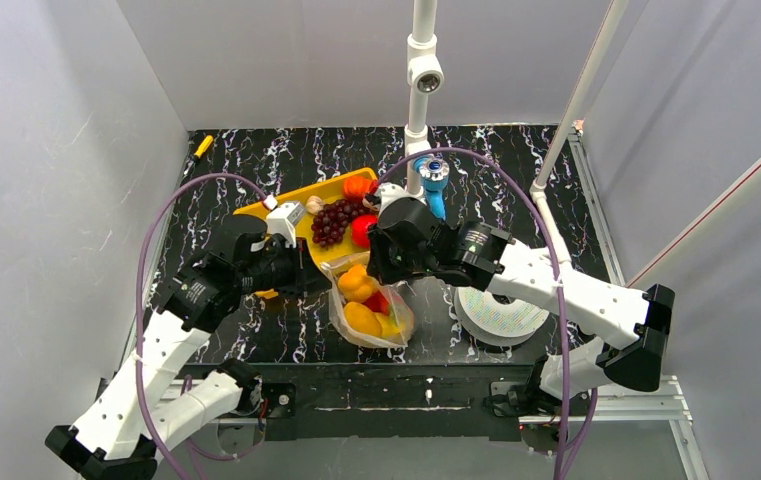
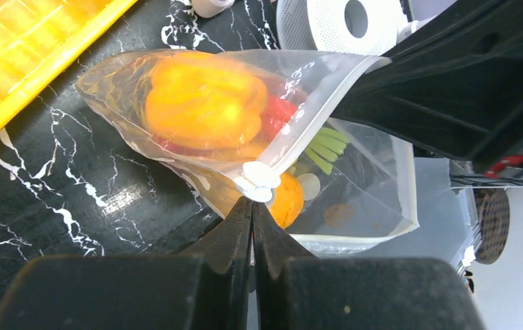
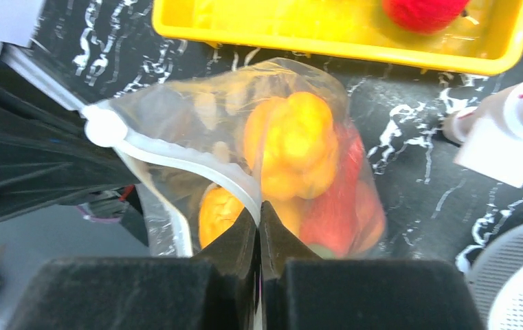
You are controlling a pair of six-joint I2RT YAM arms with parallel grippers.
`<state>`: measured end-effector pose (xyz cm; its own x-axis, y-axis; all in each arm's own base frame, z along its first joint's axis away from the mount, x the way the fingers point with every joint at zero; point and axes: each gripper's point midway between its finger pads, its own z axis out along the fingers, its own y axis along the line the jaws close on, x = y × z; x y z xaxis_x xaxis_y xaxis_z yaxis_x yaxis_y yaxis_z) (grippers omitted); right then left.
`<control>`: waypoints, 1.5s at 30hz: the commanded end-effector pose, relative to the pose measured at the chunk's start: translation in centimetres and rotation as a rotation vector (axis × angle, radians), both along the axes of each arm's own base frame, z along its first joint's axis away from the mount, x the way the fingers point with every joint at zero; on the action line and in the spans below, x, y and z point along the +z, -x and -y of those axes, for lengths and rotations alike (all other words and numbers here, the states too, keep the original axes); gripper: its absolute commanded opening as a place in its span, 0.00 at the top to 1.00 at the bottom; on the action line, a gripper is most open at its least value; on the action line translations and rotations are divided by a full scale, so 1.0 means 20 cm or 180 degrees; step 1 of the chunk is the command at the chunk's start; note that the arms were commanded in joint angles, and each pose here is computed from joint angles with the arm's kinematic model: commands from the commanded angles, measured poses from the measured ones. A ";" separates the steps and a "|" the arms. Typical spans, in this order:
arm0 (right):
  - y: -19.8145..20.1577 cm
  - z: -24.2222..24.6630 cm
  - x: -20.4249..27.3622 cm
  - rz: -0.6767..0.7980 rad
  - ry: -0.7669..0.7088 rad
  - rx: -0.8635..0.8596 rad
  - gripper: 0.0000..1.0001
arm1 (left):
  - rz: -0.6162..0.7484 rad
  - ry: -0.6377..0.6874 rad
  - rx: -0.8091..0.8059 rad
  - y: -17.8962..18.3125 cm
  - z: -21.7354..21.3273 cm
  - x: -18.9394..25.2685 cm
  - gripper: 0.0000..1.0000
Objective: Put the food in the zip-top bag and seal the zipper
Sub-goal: Adjust the zipper food storage bag at the center of the board.
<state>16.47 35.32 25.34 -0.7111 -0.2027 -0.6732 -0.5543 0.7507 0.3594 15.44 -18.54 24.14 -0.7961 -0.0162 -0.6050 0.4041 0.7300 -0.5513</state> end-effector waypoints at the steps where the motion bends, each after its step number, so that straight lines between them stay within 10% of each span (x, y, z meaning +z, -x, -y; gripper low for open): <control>1: -0.05 0.08 0.01 0.0437 0.0383 0.0008 0.91 | 0.0240 0.0477 -0.0030 0.01 0.06 0.21 1.00; 19: -0.07 0.29 0.10 0.1055 0.0571 -0.0128 0.99 | 0.0028 0.0617 0.0141 0.00 0.08 0.14 0.99; 45: 0.08 -0.11 0.16 0.0586 -0.0077 0.0530 0.99 | 0.0262 0.0195 0.0322 0.12 -0.13 0.17 0.37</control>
<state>15.22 34.91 24.39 -0.5580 -0.3798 -0.7378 -0.6924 0.7032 0.1616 13.77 -17.76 25.05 -0.8021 -0.1287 -0.5832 0.3370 0.7086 -0.6199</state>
